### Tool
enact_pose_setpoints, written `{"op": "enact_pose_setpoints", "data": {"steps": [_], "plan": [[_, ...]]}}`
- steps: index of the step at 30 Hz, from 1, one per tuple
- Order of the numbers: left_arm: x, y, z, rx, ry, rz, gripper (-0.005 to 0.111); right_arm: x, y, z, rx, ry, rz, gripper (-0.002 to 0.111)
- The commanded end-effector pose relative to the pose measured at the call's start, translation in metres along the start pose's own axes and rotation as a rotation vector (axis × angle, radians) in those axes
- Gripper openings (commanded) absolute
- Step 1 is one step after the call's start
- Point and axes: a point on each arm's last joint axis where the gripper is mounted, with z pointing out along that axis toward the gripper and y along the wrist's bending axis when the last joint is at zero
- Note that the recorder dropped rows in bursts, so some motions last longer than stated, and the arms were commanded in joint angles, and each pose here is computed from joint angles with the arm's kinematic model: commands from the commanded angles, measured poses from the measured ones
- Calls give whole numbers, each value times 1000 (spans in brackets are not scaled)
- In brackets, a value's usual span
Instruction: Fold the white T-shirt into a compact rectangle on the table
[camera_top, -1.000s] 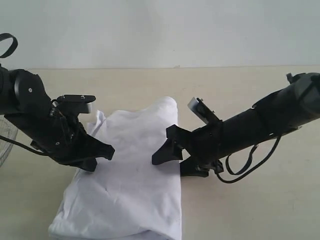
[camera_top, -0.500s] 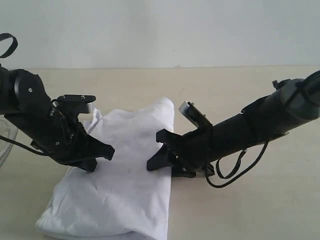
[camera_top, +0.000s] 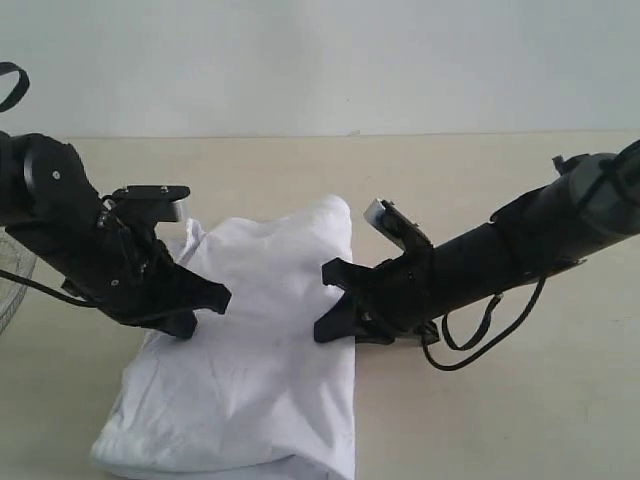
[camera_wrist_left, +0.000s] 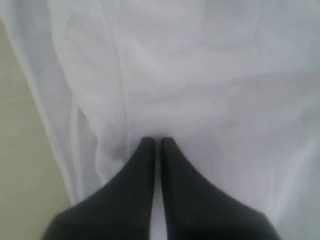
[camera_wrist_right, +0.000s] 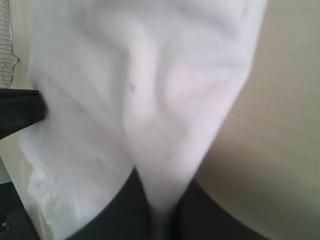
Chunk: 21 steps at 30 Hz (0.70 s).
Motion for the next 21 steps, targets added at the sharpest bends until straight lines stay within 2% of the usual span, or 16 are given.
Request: {"op": "enact_pose_setpoints", "data": {"steps": [1,11,21], "plan": [[-7,-8,-26,34,-99,7,5,-14,-12,-26,19,34,-6,0],[-5,-21,-96,78,-274,45,5,-50,-35,-81,27,15,21,0],[14,-36,-152,178,-371,103,5,-85,-61,-138,185,-25,16,0]]}}
